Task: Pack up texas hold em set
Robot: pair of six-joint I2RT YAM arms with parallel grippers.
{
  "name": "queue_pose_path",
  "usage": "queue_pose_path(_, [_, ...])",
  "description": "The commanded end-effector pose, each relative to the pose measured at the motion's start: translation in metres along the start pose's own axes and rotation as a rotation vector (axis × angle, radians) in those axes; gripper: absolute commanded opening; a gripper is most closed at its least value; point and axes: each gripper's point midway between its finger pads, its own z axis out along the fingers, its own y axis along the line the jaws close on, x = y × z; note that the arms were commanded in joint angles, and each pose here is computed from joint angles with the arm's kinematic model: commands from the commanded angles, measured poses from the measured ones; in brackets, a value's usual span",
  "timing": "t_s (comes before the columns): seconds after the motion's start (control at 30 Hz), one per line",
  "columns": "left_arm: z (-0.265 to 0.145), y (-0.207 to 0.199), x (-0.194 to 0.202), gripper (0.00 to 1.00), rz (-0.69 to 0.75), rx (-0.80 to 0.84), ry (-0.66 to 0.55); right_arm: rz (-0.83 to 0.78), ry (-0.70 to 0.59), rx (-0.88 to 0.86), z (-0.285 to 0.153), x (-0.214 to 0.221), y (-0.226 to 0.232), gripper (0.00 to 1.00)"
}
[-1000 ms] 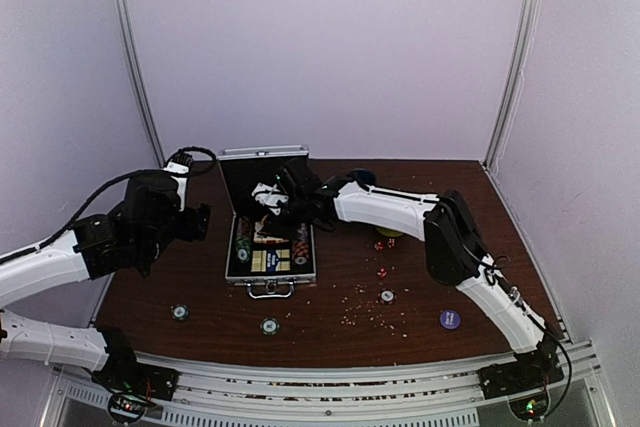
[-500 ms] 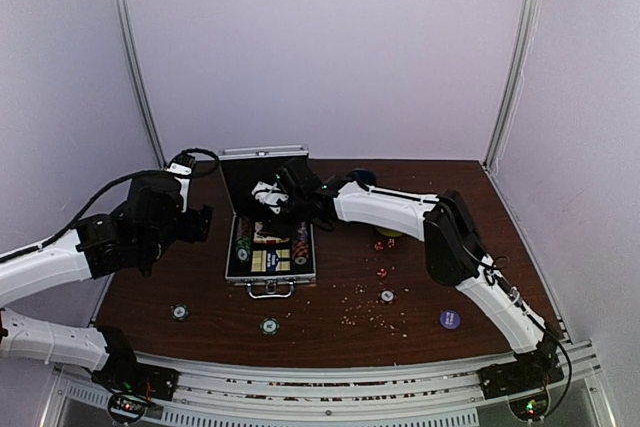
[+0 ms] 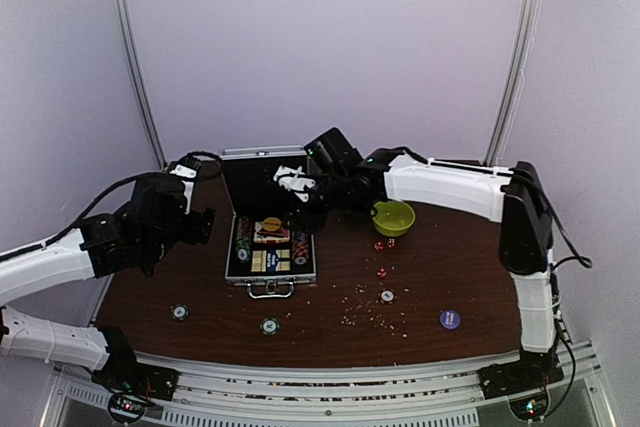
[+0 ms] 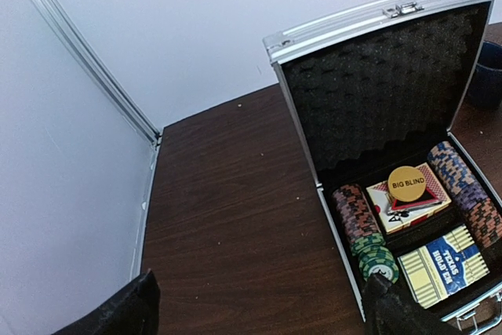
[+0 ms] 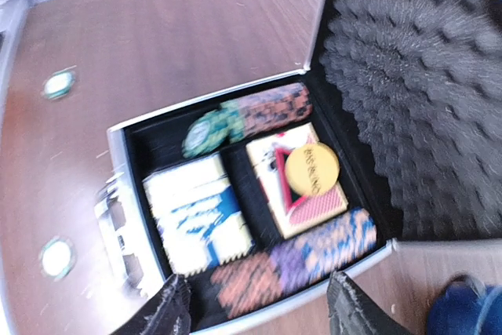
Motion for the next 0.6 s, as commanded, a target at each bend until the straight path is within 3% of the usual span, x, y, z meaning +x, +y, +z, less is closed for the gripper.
queue_pose_path(0.0, [0.001,0.001,-0.011,0.91,0.011,-0.006,-0.036,-0.060,0.058,-0.120,-0.056,0.029,0.035,0.60])
queue_pose_path(0.37, [0.008,-0.009,-0.006,0.92,0.058,0.013,-0.024,-0.063,0.360,-0.229,-0.150,0.192,0.048,0.55])
queue_pose_path(0.57, [0.011,-0.013,-0.008,0.92,0.064,0.026,-0.023,-0.153,0.549,-0.263,-0.188,0.269,0.070,0.56])
